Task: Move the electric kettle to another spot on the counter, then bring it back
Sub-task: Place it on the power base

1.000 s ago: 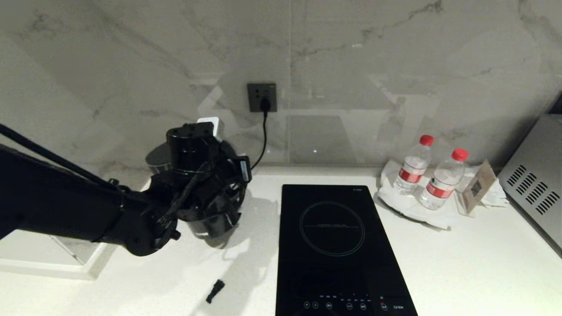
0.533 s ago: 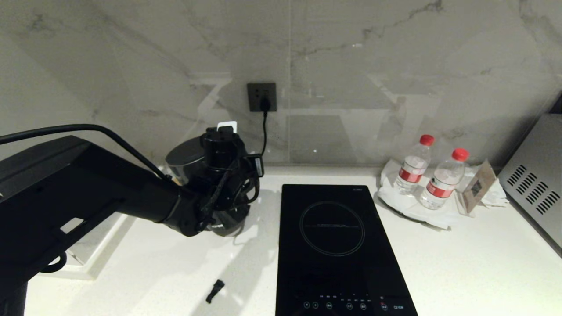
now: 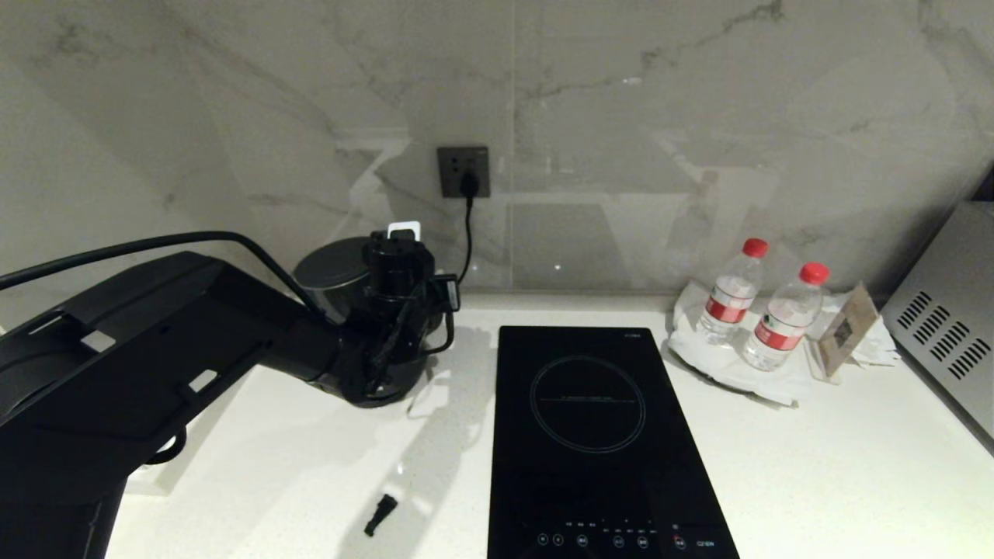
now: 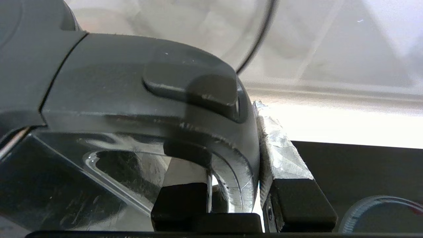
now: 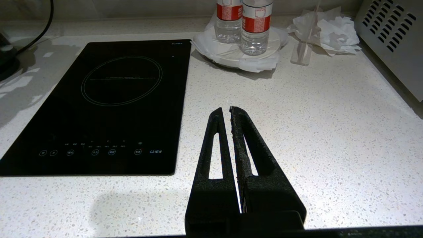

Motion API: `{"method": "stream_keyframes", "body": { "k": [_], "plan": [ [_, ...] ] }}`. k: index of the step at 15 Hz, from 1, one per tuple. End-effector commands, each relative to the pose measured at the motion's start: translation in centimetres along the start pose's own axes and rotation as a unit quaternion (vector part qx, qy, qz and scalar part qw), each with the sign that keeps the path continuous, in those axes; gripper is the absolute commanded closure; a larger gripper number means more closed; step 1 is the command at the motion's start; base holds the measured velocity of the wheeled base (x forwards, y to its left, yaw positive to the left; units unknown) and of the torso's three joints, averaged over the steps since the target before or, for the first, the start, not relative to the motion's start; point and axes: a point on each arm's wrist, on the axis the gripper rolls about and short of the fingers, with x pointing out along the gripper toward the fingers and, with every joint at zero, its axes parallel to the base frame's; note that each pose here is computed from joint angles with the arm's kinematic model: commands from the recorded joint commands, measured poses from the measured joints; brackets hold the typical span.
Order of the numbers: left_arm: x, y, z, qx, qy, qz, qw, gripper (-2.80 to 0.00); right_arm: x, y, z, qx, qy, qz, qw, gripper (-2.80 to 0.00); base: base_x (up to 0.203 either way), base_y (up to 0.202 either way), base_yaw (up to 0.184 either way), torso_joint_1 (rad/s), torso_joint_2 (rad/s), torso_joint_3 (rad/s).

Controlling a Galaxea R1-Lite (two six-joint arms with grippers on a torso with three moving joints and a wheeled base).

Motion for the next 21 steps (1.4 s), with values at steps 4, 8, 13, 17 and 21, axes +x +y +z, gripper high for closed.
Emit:
{"method": "stream_keyframes", "body": {
  "k": [4,8,13,17,21],
  "plan": [
    [0.7,0.3,-1.1,0.003,0.007,0.007,0.9999,0.00,0.0,0.0,0.0,0.000,0.000,0.000,1.000,0.00,0.000,0.000,0.000,0.000,0.00,0.000],
    [1.1,1.5,-1.1,0.009,0.007,0.021,0.9997,0.00,0.0,0.0,0.0,0.000,0.000,0.000,1.000,0.00,0.000,0.000,0.000,0.000,0.00,0.000],
    [0.8,1.7,-1.2,0.011,0.010,0.034,0.9993,0.00,0.0,0.0,0.0,0.000,0.000,0.000,1.000,0.00,0.000,0.000,0.000,0.000,0.00,0.000],
    [0.0,0.7,-2.4,0.019,0.027,0.023,0.9992,0.00,0.0,0.0,0.0,0.000,0.001,0.000,1.000,0.00,0.000,0.000,0.000,0.000,0.00,0.000],
    [-0.4,-0.1,-2.6,0.021,0.026,0.012,0.9994,0.00,0.0,0.0,0.0,0.000,0.000,0.000,1.000,0.00,0.000,0.000,0.000,0.000,0.00,0.000]
  ]
}}
